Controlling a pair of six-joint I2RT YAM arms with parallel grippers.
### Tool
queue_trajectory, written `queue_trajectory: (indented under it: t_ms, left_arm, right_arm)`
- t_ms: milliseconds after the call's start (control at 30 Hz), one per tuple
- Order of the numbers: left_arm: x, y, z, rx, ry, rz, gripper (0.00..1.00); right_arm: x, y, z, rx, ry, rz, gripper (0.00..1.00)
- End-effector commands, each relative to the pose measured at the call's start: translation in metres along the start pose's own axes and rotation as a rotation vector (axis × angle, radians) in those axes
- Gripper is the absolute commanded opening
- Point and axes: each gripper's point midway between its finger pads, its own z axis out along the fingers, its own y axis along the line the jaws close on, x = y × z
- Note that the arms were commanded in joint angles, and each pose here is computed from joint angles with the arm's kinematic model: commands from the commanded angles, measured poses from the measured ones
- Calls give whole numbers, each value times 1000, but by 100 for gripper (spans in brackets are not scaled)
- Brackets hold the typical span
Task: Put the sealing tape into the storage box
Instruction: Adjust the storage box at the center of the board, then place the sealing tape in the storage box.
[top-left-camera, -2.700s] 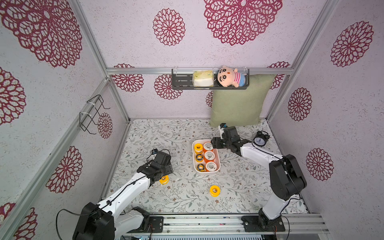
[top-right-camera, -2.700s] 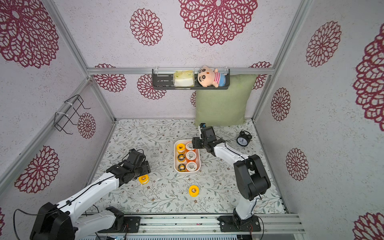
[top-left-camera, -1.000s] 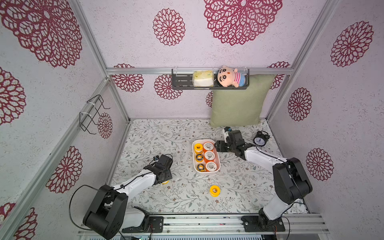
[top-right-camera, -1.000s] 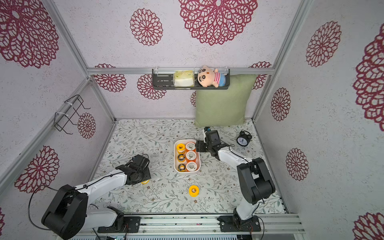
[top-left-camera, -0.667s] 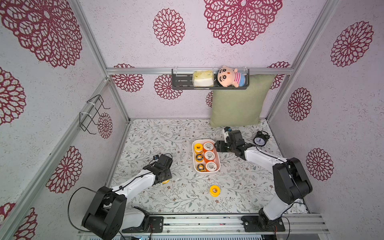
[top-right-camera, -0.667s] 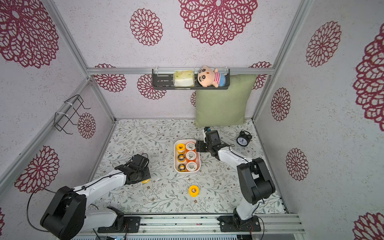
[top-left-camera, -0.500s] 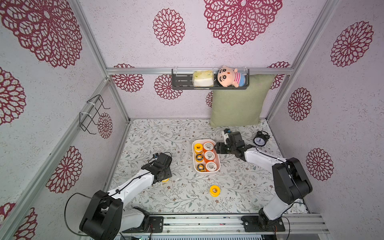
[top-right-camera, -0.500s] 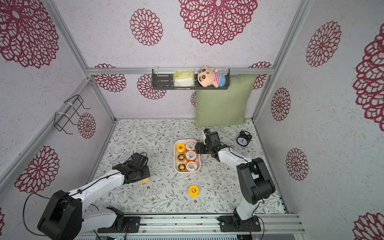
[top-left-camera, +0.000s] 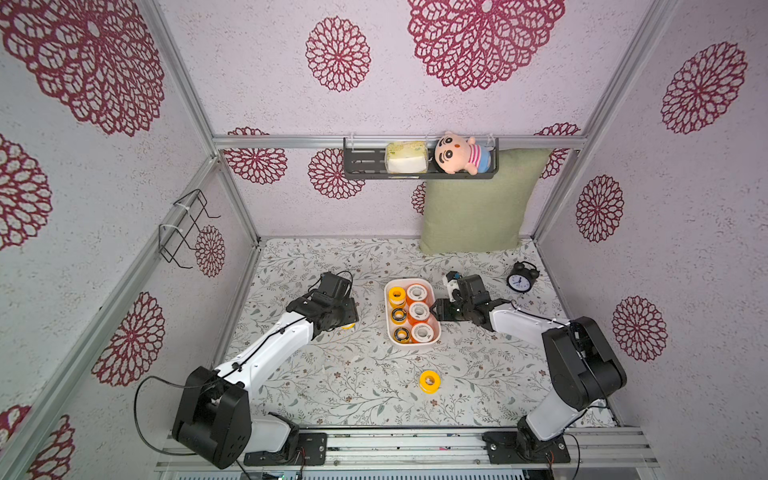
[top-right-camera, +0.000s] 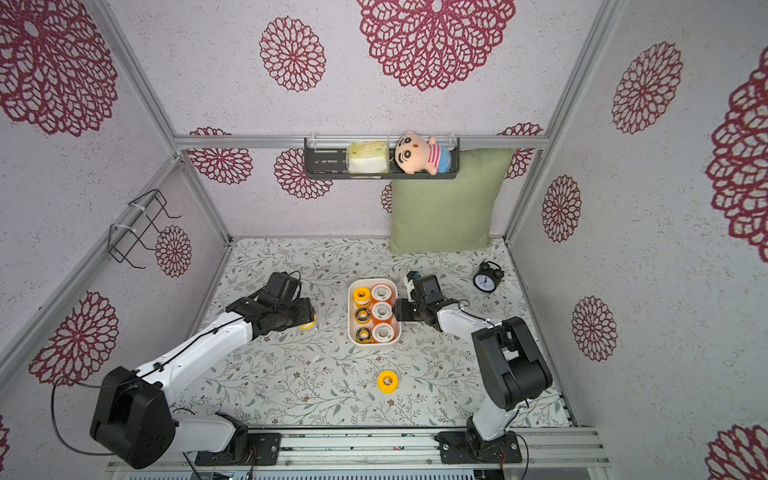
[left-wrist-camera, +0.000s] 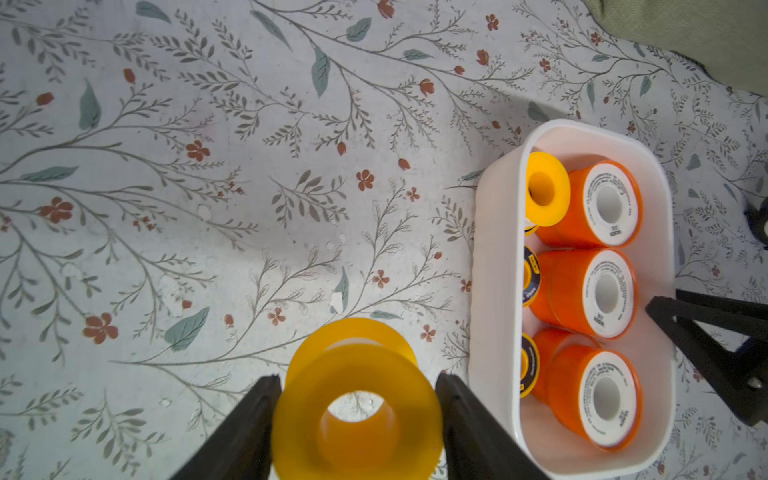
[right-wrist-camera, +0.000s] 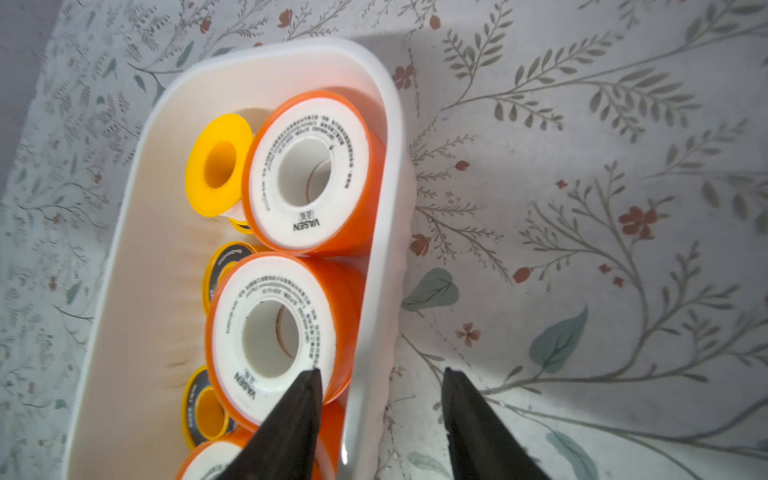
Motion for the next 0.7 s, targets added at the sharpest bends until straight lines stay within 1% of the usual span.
queue_trajectory:
  t_ms: [0,133,333,500,667]
  left_arm:
    - [-9,-30,2,61,12,77,63]
    - [-14,-57,10,76,32,142,63]
    - [-15,-87,23,94,63,213,63]
    - [-12,-107,31,106,88,268,63]
    - [-8,-121,38,118,112,296,63]
  right_arm:
    - [-15,17,-12,-80,-57,5,48]
    - [-11,27,-12,-138,-53,20,46]
    - [-8,41,-12,-209,-51,33,46]
    - [-7,49,-11,-247,-51,40,45]
    - [-8,54,-11,-272,-53,44,43]
